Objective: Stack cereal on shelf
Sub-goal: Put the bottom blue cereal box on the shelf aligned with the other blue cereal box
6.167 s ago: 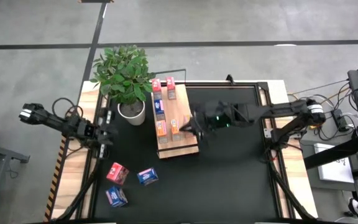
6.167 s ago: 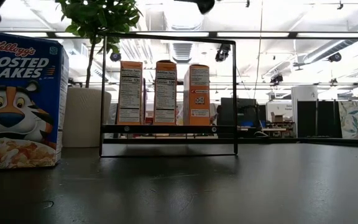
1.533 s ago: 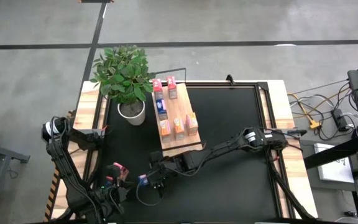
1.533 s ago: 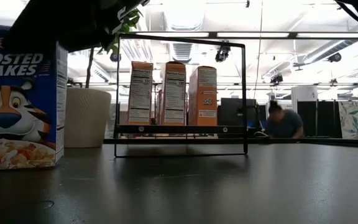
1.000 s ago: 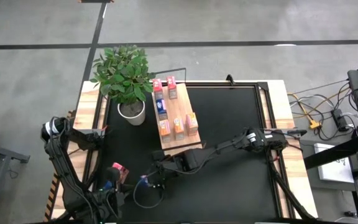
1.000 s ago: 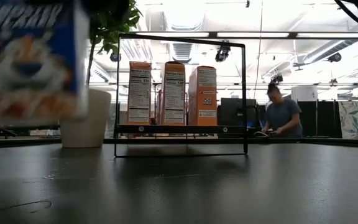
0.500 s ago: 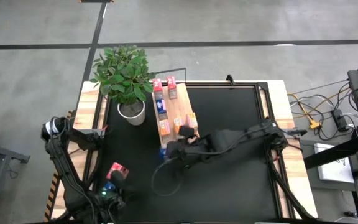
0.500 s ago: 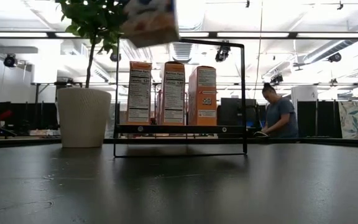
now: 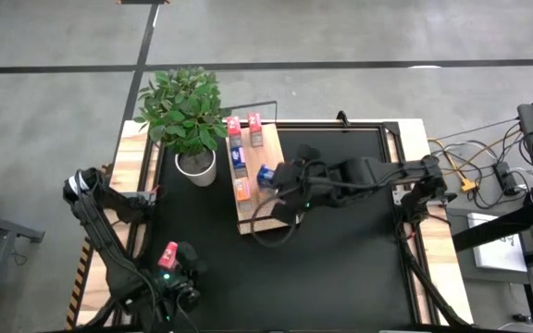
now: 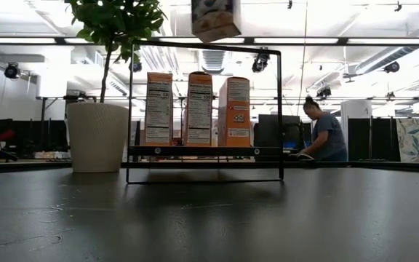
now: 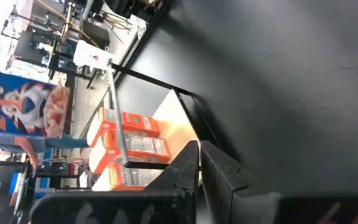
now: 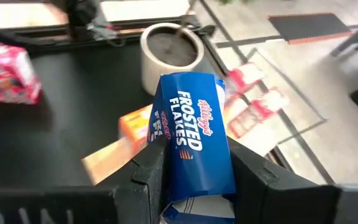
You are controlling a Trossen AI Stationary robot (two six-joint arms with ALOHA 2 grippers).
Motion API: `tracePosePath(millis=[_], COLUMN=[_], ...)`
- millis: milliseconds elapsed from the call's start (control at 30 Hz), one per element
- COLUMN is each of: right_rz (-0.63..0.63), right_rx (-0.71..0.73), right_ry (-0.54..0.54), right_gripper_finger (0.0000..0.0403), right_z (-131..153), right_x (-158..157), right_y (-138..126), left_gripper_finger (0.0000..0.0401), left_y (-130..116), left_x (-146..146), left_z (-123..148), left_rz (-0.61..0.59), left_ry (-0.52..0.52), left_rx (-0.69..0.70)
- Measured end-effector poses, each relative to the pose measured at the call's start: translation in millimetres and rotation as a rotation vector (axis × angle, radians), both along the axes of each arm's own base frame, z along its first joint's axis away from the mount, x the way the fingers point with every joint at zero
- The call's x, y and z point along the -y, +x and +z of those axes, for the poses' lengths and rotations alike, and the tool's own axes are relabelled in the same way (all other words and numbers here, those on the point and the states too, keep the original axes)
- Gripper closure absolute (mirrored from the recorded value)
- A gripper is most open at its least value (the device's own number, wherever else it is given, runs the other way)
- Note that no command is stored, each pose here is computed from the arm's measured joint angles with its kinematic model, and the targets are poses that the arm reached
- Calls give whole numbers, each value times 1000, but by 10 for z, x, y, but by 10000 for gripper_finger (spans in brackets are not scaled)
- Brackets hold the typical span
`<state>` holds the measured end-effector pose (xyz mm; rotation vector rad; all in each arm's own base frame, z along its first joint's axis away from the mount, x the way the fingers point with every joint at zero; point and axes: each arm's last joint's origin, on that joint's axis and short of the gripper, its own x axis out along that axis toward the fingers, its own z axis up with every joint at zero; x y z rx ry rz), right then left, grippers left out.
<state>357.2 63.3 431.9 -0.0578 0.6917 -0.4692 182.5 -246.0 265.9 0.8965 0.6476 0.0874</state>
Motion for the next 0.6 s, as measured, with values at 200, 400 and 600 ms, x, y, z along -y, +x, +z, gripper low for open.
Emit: tracePosePath(millis=[200, 400, 600], right_rz=[-93, -172, -153], right_rx=[-8, 12, 115], right_ry=[-27, -63, 8], right_gripper_finger=[284, 281, 285], right_z=[-44, -159, -144], right_x=[273, 672, 1149], right_y=[-12, 127, 229], left_gripper_finger=[401, 401, 401], left_y=[-2, -52, -117], left_x=[-166, -423, -736], left_z=[190, 201, 226], left_rz=[-20, -58, -173], left_ry=[-11, -12, -95], left_rx=[-11, -9, 68])
